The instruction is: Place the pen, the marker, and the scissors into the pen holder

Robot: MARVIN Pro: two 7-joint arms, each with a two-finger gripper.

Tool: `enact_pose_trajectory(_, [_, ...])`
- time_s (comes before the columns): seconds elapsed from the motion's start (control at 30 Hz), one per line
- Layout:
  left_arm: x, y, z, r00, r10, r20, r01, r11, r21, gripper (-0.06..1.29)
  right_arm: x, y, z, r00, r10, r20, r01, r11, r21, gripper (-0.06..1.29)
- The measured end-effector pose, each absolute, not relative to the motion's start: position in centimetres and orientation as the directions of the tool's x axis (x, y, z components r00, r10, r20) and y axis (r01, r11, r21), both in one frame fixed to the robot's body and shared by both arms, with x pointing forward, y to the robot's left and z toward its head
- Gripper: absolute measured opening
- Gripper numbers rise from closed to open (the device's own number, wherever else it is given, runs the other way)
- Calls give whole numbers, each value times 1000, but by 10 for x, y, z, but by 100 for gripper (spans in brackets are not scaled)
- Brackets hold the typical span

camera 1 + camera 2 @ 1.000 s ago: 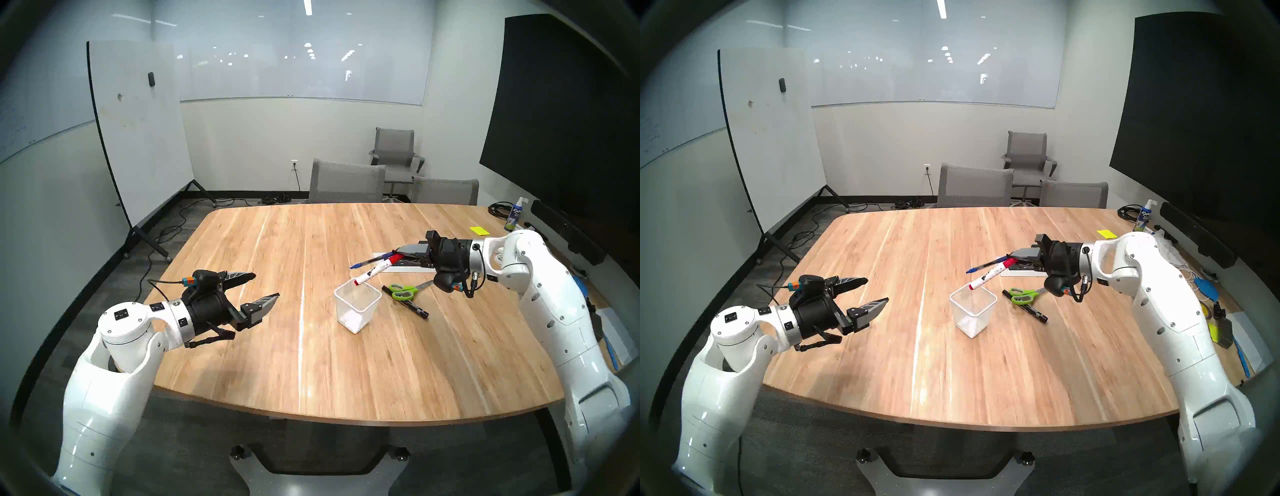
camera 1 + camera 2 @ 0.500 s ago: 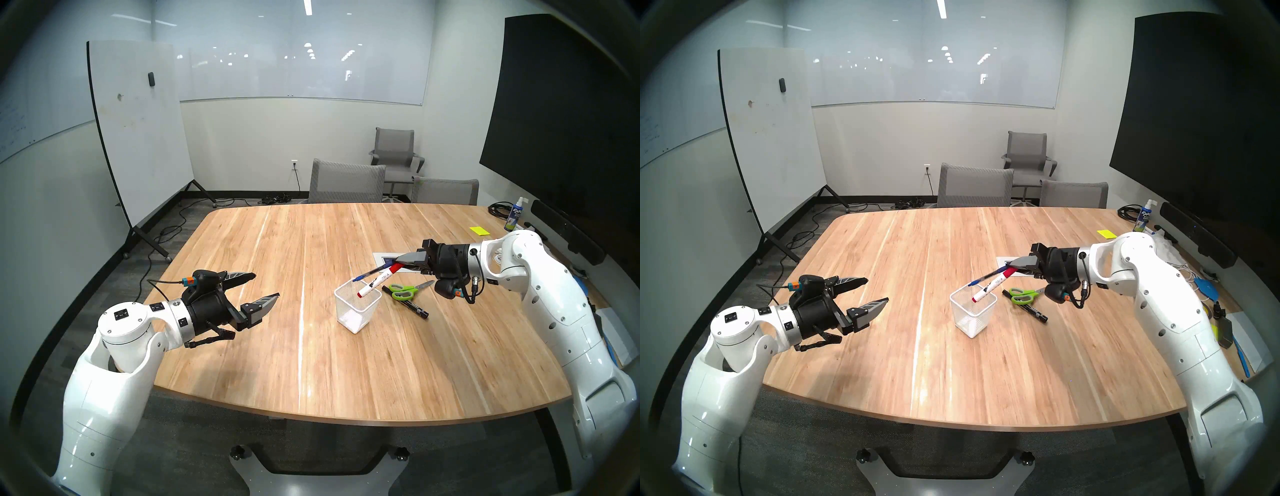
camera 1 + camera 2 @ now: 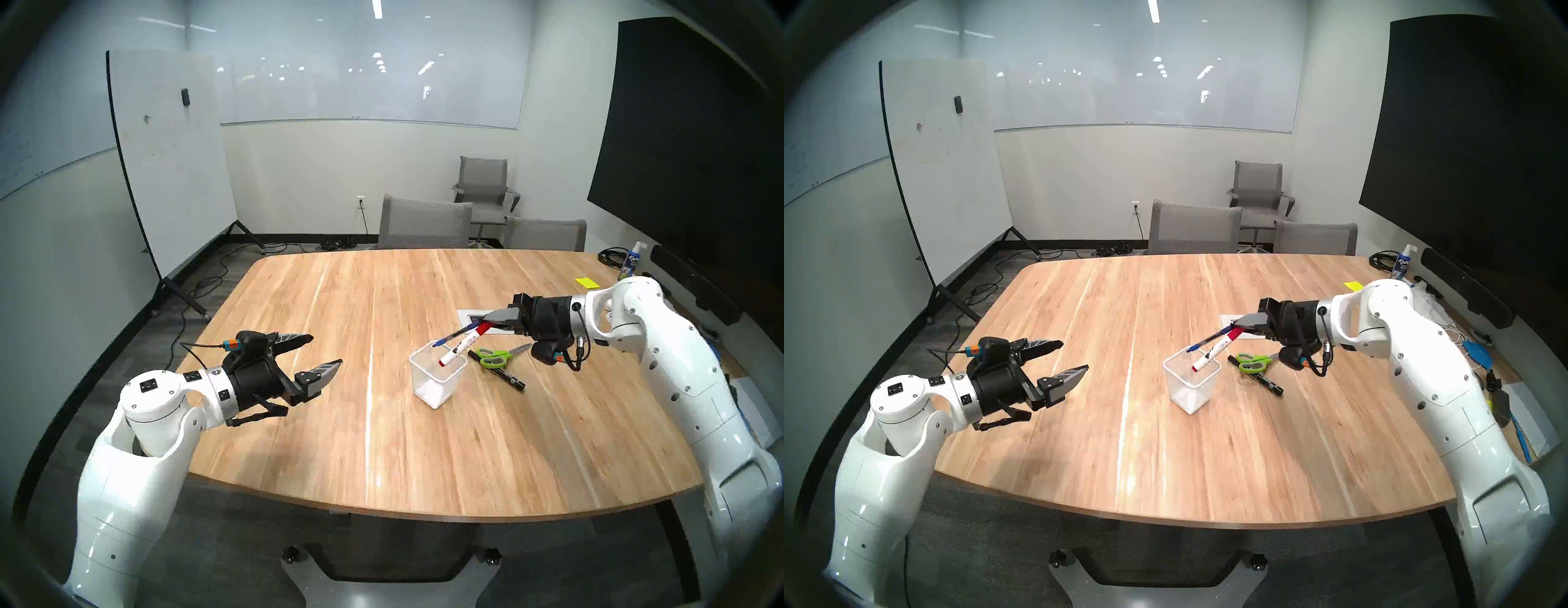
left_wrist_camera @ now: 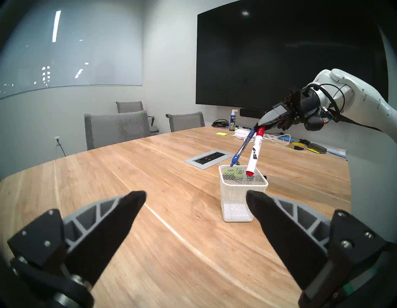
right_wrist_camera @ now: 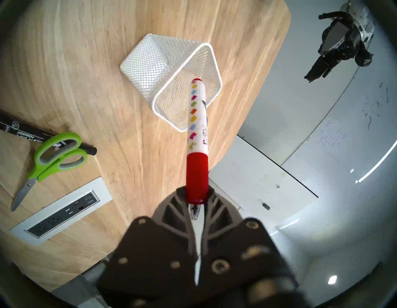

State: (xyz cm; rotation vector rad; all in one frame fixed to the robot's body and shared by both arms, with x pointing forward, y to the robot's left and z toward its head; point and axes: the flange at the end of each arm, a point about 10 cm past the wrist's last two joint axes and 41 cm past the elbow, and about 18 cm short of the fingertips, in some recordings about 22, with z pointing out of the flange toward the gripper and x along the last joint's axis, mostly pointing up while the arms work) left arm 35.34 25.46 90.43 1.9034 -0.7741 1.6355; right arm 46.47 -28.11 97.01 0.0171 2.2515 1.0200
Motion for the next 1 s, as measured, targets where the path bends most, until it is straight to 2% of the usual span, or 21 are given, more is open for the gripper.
enact_pose_trajectory(1.0, [353,255,904,112,-93,989,-706,-708,14,127,475,-256,964,-785,208,-583,-280,721,634,1])
